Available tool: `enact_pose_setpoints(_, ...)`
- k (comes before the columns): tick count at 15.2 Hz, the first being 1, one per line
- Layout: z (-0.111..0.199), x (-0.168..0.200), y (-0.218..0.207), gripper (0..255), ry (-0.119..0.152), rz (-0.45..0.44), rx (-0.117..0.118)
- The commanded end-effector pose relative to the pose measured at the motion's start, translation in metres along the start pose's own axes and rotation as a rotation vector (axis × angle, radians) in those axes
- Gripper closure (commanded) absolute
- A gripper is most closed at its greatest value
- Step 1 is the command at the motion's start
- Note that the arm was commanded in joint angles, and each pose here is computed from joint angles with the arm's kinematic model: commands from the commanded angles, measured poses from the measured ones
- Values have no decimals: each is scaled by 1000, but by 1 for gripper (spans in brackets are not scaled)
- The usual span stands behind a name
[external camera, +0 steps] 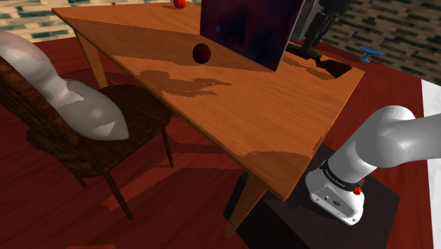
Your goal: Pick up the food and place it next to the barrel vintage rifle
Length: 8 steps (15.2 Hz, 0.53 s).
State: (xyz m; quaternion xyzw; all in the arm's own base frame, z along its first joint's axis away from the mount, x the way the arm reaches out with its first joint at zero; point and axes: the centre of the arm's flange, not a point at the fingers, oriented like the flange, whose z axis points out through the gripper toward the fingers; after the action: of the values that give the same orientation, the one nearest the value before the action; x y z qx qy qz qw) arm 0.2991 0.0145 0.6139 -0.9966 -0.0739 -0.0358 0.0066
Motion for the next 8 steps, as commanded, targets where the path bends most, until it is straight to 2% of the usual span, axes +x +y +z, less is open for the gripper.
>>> enact_pose_setpoints(1, 0, 0, 0, 0, 0, 0, 0)
enact_pose_setpoints(8, 22, 86, -46, 0, 0, -77, -134)
